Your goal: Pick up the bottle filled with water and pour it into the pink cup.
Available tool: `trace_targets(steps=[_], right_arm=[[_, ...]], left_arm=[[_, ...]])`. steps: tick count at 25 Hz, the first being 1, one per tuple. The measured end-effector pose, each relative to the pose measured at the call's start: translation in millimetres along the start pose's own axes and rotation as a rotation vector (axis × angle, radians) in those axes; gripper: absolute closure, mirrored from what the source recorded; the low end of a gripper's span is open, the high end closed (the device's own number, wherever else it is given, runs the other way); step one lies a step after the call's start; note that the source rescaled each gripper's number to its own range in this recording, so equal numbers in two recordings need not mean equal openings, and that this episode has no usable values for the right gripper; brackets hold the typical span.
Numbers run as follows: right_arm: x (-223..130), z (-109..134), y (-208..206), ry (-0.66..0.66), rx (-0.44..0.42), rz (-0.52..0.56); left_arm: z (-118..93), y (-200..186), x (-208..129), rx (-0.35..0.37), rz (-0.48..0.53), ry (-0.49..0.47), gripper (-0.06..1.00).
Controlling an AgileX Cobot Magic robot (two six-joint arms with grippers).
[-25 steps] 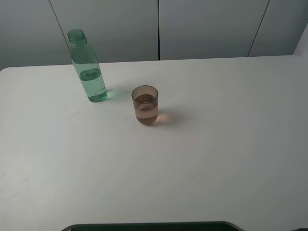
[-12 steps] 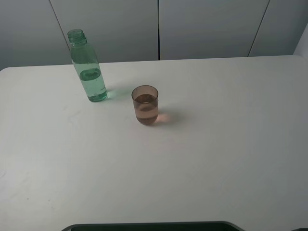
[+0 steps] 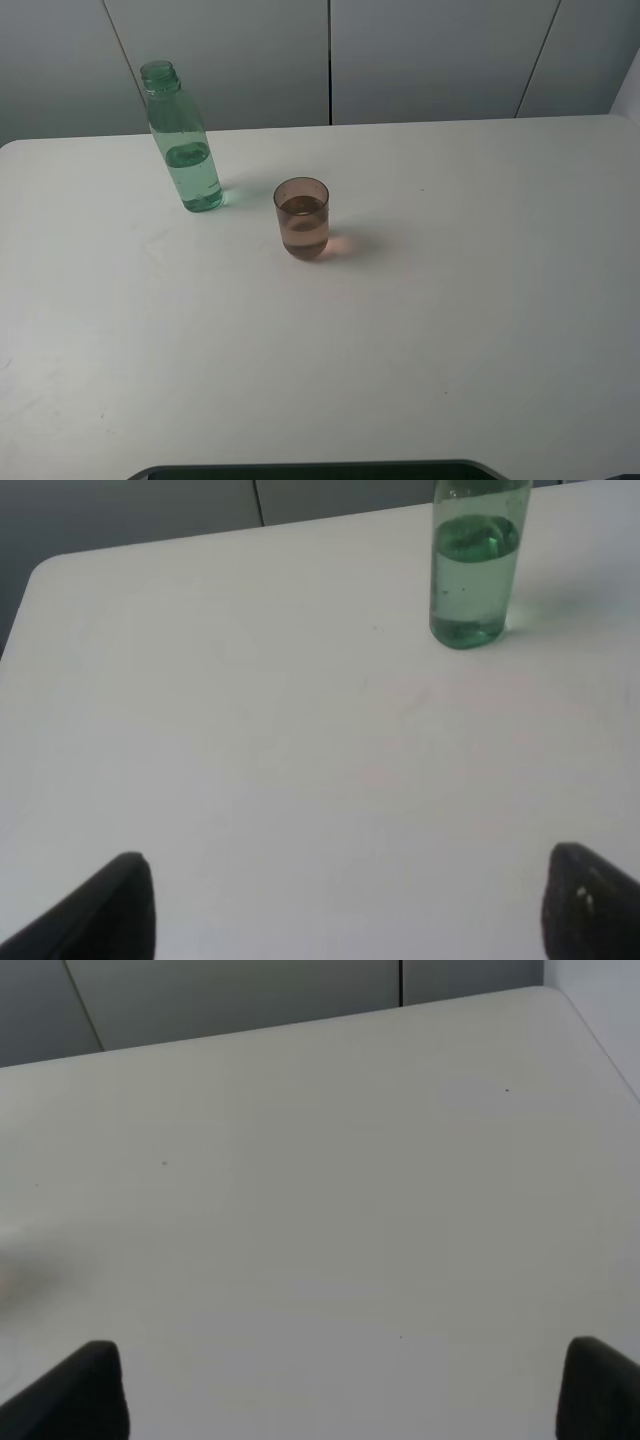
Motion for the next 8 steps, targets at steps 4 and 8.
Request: trace_targets(steps=[4,8], right_arm=[[0.0,0.0,0.0,0.0,0.0,0.0],[0.0,0.0,0.0,0.0,0.0,0.0]], left_arm=[[0.0,0.0,0.0,0.0,0.0,0.0,-0.06],[0.0,0.0,0.0,0.0,0.0,0.0,-0.06]])
Point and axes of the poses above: a point on each arm's last joint axis where the gripper is mounted, y pointing out along that axis toward the gripper, z along the wrist's bending axis when the last joint is at zero, x = y × z, the point moved 2 cm from there along y, pointing out along that axis toward the gripper, and after that the axes turned 6 degrees about -y, right-handed, at the moved point
